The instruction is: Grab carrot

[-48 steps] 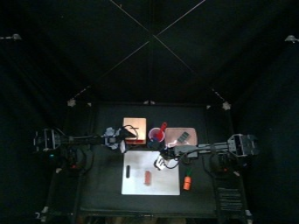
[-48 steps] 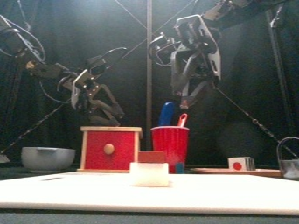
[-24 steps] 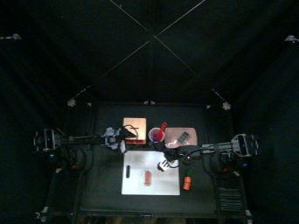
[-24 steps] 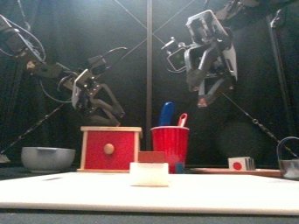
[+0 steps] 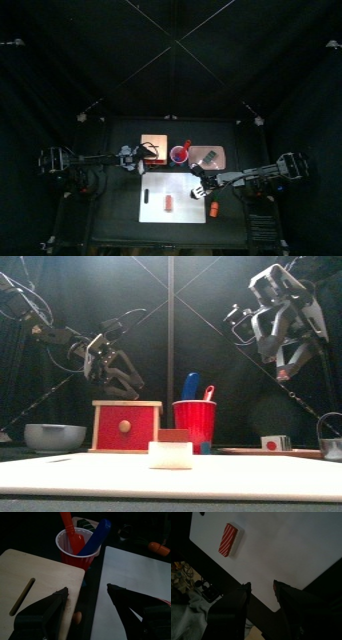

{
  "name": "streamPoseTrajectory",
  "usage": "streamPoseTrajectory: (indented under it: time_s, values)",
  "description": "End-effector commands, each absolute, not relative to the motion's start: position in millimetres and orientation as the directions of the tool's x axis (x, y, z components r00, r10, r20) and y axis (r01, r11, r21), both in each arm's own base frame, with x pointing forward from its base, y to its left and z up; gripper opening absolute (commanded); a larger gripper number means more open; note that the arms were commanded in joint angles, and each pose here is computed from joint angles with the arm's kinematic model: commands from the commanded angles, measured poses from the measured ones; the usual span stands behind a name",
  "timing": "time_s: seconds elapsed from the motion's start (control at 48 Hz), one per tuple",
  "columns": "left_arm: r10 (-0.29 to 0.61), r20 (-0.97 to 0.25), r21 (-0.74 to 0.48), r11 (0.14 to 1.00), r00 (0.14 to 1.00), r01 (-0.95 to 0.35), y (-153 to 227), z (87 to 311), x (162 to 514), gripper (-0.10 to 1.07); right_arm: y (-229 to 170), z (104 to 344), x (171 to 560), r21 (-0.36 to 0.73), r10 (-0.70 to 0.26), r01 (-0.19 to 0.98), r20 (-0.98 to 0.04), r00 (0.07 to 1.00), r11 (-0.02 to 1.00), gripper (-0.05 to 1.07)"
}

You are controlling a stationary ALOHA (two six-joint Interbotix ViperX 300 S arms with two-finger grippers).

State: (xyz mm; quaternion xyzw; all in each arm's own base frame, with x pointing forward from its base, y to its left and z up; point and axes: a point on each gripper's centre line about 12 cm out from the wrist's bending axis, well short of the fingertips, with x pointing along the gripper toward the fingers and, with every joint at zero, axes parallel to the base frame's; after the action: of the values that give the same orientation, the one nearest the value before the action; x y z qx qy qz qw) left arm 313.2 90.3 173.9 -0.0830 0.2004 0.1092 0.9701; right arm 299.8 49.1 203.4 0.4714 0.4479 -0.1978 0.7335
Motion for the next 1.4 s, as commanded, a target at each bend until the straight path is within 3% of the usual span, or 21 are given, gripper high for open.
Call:
streamPoseTrajectory:
  time_s: [0.0,0.458,0.854,1.208,1.375]
  values:
    - [0.178,-0.378,-0.117,0.964,0.909,-0.237,90.7,183.7,319.4,0.97,60.0,211.2,292.0,0.538,0.134,0.705,-0.828,0.544,0.463,0.79]
    - [0.174,-0.385,-0.115,0.965,0.907,-0.234,91.6,181.0,325.4,0.97,102.4,193.6,258.0,0.505,0.103,0.819,-0.862,0.497,0.272,0.79]
    - [0.174,-0.401,-0.103,0.967,0.899,-0.233,94.8,175.0,328.7,0.97,119.5,186.5,230.0,0.370,-0.022,0.925,-0.927,0.373,0.085,0.80]
    - [0.166,-0.415,-0.075,0.974,0.895,-0.215,96.4,170.8,328.9,0.97,130.0,171.0,226.5,0.311,-0.038,0.950,-0.950,0.311,-0.015,0.98]
    - [0.166,-0.422,-0.066,0.975,0.892,-0.212,97.9,168.6,328.6,0.97,130.5,161.3,218.7,0.253,-0.029,0.966,-0.967,0.252,-0.054,1.00]
